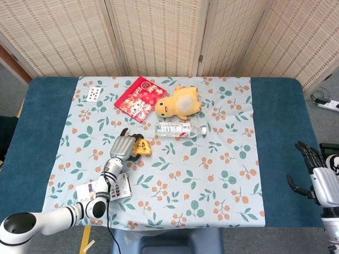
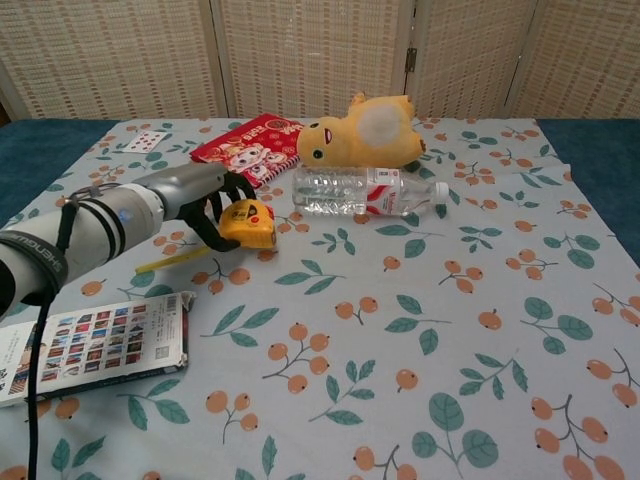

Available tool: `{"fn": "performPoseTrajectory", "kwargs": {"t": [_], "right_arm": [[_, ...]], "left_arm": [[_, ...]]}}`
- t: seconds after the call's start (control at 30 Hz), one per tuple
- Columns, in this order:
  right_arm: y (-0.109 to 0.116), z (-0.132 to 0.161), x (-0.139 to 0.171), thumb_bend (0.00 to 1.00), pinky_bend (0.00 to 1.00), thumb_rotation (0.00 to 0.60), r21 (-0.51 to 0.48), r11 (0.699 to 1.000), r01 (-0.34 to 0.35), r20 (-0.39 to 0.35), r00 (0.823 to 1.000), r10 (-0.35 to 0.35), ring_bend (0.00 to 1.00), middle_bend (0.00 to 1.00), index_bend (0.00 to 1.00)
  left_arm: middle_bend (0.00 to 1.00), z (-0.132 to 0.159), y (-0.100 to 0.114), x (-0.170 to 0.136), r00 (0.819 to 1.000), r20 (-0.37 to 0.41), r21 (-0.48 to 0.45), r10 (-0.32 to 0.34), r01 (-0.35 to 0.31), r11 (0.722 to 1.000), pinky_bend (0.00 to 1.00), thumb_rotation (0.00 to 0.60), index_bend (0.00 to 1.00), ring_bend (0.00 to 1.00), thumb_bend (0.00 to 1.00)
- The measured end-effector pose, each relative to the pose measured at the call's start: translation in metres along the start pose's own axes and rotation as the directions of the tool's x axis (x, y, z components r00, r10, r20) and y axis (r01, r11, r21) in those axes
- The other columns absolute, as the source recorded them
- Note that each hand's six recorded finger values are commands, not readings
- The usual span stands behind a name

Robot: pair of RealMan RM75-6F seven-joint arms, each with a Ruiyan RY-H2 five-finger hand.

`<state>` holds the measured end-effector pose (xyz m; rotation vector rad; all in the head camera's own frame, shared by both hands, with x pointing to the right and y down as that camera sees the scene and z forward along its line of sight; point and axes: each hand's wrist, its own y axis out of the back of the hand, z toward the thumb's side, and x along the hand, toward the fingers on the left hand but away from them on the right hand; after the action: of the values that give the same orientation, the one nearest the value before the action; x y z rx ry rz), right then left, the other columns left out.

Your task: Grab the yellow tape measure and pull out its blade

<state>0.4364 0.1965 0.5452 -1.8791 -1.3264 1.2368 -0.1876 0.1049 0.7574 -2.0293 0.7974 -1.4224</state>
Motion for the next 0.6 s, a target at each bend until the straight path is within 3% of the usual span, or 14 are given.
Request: {"fn": "performPoseTrajectory", "kwargs": {"t": [0.3, 0.6], "right_arm": [[-0.024, 0.053, -0.029, 0.45, 0.00, 0.600, -0.052, 0.998, -0.030, -0.111, 0.994, 0.024, 0.06, 0.04, 0.09], [-0.072, 0.129, -0.068, 0.45, 0.00, 0.600, -0.050, 0.992, -0.113, -0.243, 0.965, 0.098, 0.00, 0.00, 0.00]], "left_arm": [[0.47, 0.041, 0.019, -0.019, 0.997, 0.082, -0.222, -0.007, 0.025, 0.975, 0.12, 0.600, 0.53, 0.43, 0.38], [0.47, 0.080, 0.045, -0.039, 0.991, 0.132, -0.339, 0.019, 0.027, 0.940, 0.15, 0.600, 0.53, 0.43, 0.38]]}}
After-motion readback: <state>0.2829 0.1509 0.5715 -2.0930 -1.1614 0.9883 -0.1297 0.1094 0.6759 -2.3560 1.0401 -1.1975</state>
